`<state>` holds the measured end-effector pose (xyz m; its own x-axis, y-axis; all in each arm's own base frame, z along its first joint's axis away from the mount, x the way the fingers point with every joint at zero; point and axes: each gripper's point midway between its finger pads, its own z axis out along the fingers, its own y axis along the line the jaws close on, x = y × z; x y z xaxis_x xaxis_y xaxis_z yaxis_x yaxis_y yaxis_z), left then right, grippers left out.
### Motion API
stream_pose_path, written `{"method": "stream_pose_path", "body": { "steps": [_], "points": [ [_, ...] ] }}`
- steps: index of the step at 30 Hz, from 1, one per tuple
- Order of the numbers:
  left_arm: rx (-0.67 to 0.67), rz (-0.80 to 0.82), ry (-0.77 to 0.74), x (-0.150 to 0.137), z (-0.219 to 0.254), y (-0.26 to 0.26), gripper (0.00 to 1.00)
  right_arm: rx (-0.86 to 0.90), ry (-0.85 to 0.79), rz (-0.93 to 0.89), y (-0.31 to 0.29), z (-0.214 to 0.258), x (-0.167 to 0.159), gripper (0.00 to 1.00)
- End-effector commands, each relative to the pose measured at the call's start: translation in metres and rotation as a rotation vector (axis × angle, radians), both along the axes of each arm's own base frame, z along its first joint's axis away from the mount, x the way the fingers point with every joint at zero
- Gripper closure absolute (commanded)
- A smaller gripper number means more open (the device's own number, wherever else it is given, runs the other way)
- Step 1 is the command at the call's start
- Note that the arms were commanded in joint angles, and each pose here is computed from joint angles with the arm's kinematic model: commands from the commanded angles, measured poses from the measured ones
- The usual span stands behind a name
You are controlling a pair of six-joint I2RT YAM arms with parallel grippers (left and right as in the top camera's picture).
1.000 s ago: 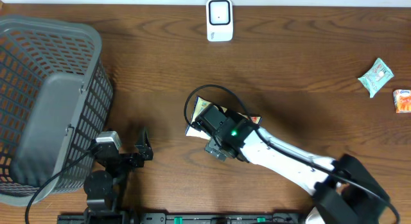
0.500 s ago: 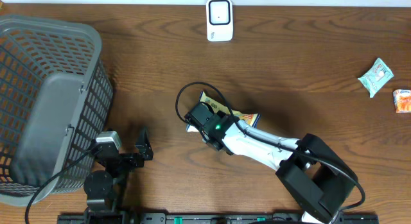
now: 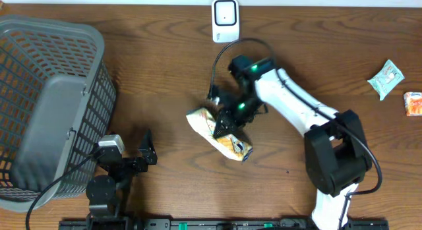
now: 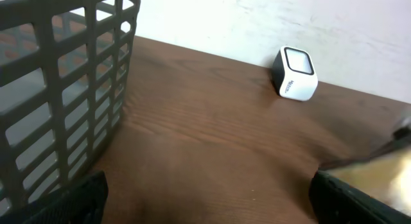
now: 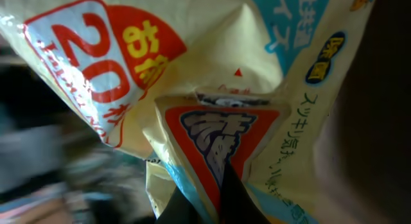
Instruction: Scan the item barcode
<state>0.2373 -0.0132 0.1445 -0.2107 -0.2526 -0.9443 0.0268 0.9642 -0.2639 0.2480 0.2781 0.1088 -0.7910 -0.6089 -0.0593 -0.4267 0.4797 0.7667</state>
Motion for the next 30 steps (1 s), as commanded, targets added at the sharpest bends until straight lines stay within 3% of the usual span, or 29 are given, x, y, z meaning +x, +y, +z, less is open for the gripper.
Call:
{"method": "stream_pose_path", "body": {
  "steps": [1, 6, 9, 19, 22, 30],
  "points": [
    [-0.009, 0.0, 0.036, -0.001, -0.012, -0.001, 0.0, 0.43, 0.132, -0.067, 0.021, 0.071, 0.005, 0.98],
    [-0.009, 0.0, 0.036, -0.001, -0.012, -0.001, 0.0, 0.612, 0.255, -0.164, 0.018, 0.11, 0.014, 0.98],
    [-0.009, 0.0, 0.036, -0.001, -0.012, -0.001, 0.0, 0.619, 0.299, -0.182, 0.019, 0.115, 0.013, 0.99],
    [-0.009, 0.0, 0.036, -0.001, -0.012, -0.001, 0.0, 0.736, 0.037, -0.021, 0.016, 0.12, -0.018, 0.99],
    [-0.009, 0.0, 0.035, -0.001, -0.012, -0.001, 0.0, 0.719, -0.009, 0.073, 0.019, 0.11, -0.033, 0.99],
    [-0.009, 0.0, 0.036, -0.001, -0.012, -0.001, 0.0, 0.802, -0.061, 0.121, 0.033, 0.116, -0.045, 0.99]
  ]
}}
